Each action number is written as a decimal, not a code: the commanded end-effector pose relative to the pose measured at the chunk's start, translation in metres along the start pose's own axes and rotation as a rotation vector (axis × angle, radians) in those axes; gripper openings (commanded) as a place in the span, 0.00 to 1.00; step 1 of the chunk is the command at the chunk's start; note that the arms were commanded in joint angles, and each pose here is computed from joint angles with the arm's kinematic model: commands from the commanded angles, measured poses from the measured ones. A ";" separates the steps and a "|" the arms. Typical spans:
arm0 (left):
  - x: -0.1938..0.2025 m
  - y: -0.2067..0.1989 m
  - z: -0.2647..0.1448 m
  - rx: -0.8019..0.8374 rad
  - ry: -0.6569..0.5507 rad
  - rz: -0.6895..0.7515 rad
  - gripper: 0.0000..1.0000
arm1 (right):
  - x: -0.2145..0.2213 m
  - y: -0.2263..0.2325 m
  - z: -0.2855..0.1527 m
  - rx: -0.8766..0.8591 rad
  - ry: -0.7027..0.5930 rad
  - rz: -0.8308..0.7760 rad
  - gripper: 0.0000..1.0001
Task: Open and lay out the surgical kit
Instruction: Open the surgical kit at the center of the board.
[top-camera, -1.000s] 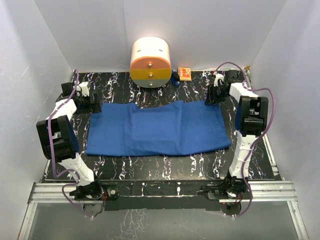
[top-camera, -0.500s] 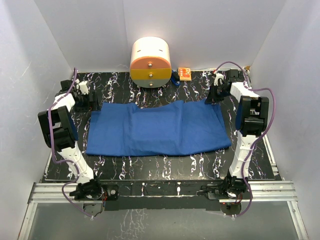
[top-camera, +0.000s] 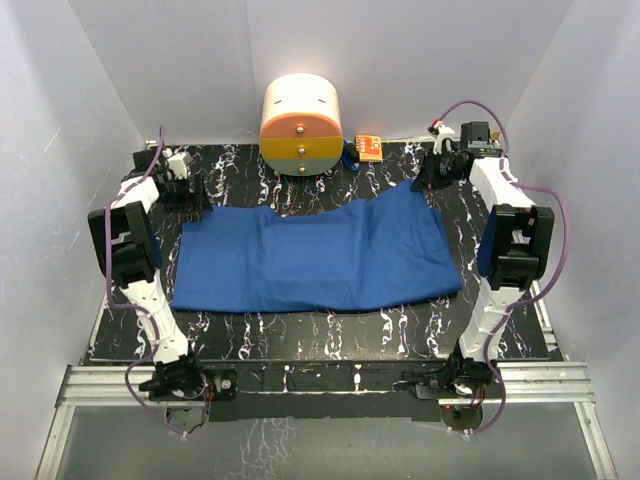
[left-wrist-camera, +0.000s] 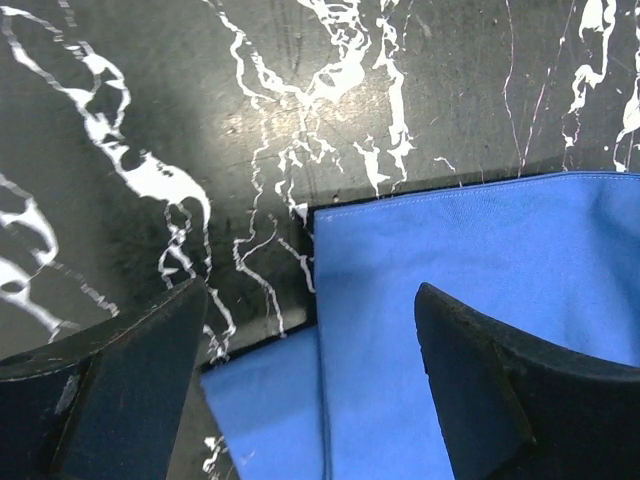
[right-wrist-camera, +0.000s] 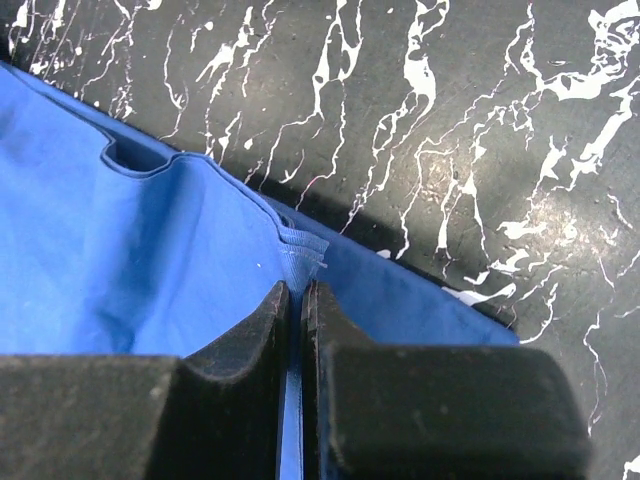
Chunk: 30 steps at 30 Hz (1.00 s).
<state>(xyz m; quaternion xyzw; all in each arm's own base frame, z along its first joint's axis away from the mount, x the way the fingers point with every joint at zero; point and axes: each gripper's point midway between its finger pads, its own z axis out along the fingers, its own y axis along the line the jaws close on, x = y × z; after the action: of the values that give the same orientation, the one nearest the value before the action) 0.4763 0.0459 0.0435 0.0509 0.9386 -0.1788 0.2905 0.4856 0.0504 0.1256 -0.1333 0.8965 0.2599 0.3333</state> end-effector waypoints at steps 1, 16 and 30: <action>-0.014 -0.015 0.011 0.067 -0.014 0.040 0.81 | -0.028 0.020 -0.030 -0.001 -0.095 -0.063 0.00; 0.010 -0.032 0.030 0.132 0.058 0.033 0.53 | -0.039 0.054 -0.085 0.048 -0.172 -0.129 0.00; -0.008 -0.042 0.025 0.191 0.024 0.051 0.00 | -0.034 0.058 -0.095 0.073 -0.158 -0.143 0.00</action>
<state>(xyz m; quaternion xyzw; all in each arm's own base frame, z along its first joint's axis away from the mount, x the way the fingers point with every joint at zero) 0.4845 0.0087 0.0225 0.0894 0.9299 -0.2301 0.2727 0.4381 0.0521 0.2019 -0.1487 0.8790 0.2362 0.3865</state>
